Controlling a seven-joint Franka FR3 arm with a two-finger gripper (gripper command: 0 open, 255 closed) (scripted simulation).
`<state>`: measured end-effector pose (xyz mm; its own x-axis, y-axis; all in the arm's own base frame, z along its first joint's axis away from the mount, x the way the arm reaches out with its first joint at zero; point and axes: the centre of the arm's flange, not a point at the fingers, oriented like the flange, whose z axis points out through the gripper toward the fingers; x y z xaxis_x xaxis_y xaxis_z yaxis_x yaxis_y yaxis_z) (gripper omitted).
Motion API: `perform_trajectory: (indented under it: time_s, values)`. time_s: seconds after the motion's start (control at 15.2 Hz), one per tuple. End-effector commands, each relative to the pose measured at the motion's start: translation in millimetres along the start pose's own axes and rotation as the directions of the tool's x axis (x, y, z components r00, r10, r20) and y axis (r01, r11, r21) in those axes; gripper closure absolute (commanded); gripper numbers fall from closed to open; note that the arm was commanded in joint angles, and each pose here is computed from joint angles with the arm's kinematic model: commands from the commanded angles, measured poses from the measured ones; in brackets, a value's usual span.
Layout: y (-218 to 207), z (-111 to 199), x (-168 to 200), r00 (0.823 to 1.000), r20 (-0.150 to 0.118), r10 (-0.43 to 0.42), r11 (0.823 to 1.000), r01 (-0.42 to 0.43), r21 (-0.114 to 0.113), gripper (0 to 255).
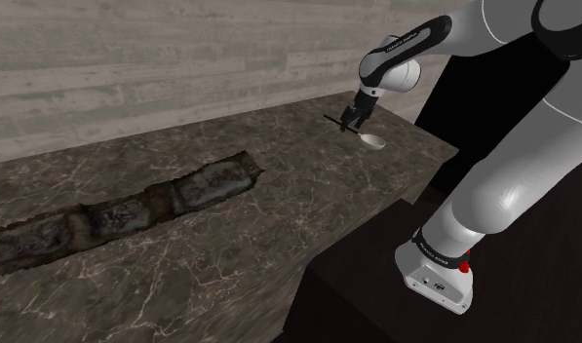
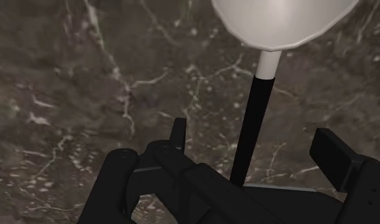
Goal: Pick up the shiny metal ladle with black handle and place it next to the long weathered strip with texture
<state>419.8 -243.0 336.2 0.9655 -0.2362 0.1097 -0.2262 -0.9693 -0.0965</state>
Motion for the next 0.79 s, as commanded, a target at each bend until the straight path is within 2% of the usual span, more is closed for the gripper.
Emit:
perform_trajectory:
  time_s: [0.0, 0.4, 0.46, 0.73]
  values:
    - [0.3, 3.1, 0.6, 1.000, -0.001, 0.000, 1.000, 0.000, 0.000, 0]
    - [0.3, 3.1, 0.6, 1.000, -0.001, 0.000, 1.000, 0.000, 0.000, 0]
    - [0.3, 3.1, 0.6, 1.000, -0.001, 0.000, 1.000, 0.000, 0.000, 255]
    - [0.6, 3.7, 1.0, 1.000, -0.001, 0.000, 1.000, 0.000, 0.000, 255]
